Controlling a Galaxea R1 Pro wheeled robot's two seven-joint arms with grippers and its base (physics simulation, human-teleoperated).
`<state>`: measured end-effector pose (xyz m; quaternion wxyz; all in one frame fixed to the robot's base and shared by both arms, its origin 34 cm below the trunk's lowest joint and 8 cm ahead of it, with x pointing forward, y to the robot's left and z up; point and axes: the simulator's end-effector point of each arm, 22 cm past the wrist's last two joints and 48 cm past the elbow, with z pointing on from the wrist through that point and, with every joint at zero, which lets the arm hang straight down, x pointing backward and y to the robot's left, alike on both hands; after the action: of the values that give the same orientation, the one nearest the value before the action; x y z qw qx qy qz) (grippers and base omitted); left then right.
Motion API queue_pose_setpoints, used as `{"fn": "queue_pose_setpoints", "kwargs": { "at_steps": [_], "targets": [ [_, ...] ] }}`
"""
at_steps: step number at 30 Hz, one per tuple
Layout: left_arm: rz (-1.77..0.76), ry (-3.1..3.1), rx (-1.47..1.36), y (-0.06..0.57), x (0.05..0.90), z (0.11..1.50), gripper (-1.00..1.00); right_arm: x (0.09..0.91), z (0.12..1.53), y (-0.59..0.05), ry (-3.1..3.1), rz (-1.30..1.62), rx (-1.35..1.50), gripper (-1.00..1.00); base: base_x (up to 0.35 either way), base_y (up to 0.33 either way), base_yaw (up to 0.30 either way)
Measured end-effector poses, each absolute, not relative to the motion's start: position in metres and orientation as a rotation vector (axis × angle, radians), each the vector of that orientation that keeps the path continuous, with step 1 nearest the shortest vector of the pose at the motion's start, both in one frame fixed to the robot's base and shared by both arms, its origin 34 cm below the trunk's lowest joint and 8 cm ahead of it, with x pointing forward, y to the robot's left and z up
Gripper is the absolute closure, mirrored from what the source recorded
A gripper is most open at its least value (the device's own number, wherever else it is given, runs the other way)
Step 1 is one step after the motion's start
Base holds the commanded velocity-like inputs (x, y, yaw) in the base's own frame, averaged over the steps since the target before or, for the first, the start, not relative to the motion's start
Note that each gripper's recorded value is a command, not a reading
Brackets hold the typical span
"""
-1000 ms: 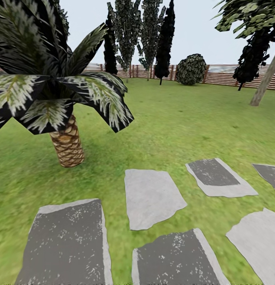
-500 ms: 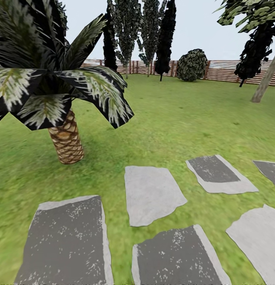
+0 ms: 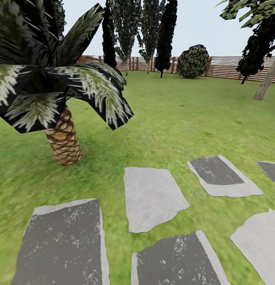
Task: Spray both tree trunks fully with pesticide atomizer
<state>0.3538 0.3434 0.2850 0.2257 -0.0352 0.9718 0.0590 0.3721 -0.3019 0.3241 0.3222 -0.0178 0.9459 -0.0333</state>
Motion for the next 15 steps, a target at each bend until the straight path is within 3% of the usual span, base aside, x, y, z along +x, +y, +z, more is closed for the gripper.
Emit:
{"fn": "queue_pose_setpoints", "kwargs": {
  "at_steps": [7,15],
  "targets": [
    [0.161,2.680,-0.095,0.3426,0.3538,0.2849,-1.00,0.3723,0.3242,-0.3018,2.482,-0.087,-0.047,-1.00,0.288,-0.146,0.000],
    [0.160,2.670,-0.096,0.3427,0.3576,0.2873,-1.00,0.3759,0.3269,-0.3018,2.471,-0.087,-0.047,-1.00,0.221,-0.228,0.000]
  ]
}}
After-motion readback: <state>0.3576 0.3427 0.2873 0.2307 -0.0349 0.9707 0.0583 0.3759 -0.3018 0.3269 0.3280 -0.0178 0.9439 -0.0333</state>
